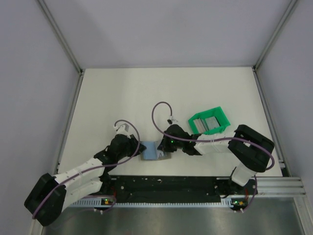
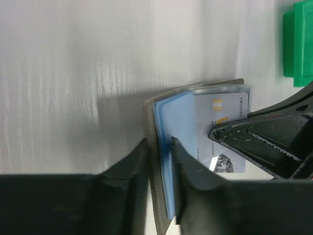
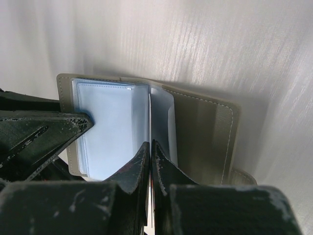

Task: Put the credit cards into the card holder
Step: Open the card holder at the center of the board, then insert the credit card into the card holder.

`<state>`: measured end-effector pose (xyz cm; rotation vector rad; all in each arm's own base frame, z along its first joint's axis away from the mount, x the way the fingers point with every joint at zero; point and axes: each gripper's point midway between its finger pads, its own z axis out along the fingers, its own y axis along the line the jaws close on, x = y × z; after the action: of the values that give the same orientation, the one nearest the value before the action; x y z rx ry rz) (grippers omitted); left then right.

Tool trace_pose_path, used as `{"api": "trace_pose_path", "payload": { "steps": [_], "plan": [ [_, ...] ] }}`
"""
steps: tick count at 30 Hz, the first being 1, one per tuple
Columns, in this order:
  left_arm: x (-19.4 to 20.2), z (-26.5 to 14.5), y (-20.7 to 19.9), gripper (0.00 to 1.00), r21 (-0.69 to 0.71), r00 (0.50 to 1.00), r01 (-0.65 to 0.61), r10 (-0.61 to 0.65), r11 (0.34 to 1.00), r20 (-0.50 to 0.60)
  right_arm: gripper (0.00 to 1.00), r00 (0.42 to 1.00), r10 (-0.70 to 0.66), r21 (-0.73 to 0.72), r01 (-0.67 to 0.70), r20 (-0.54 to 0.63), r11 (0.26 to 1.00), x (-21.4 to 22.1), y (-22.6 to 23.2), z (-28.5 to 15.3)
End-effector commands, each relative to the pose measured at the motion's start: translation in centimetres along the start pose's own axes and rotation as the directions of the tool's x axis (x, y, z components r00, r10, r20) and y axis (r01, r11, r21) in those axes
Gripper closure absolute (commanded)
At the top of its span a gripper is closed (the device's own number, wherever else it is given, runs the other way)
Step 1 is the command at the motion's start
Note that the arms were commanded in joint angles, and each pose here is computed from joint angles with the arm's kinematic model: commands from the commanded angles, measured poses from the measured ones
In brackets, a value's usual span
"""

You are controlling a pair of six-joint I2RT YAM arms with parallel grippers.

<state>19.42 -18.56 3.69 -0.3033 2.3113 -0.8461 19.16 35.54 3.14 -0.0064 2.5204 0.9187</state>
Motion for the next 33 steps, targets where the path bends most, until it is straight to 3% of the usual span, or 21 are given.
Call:
{"api": "trace_pose_path", "payload": {
  "steps": [1,4,14,18,20,33],
  "plan": [
    [-0.3,0.0,0.0,0.8,0.001,1.0,0.006,-0.006,1.0,0.016,1.0,1.0,-0.003,0.002,0.003,0.028,1.0,-0.9,0.0,-0.1],
    [-0.5,0.0,1.0,0.92,-0.054,1.0,0.006,-0.004,0.999,0.029,1.0,1.0,-0.004,-0.014,0.004,0.031,1.0,-1.0,0.4,-0.3],
    [0.1,0.8,1.7,0.99,-0.081,1.0,-0.005,0.005,0.997,0.001,1.0,1.0,0.022,-0.085,-0.021,0.017,0.996,-0.9,1.4,-0.3],
    [0.3,1.0,1.7,0.96,-0.081,1.0,0.0,0.0,0.997,-0.004,1.0,0.998,0.06,-0.111,-0.059,0.006,0.992,-0.9,1.1,-0.4],
    [0.3,1.0,1.8,0.88,-0.081,1.0,0.002,-0.002,0.997,-0.002,1.0,0.998,0.067,-0.103,-0.066,0.011,0.992,-1.2,0.9,-0.5],
    [-0.1,1.3,1.6,0.79,-0.085,0.999,0.028,-0.026,0.996,0.018,1.0,0.991,0.03,-0.086,-0.019,0.13,0.996,-3.7,1.1,-2.9]
  ]
}}
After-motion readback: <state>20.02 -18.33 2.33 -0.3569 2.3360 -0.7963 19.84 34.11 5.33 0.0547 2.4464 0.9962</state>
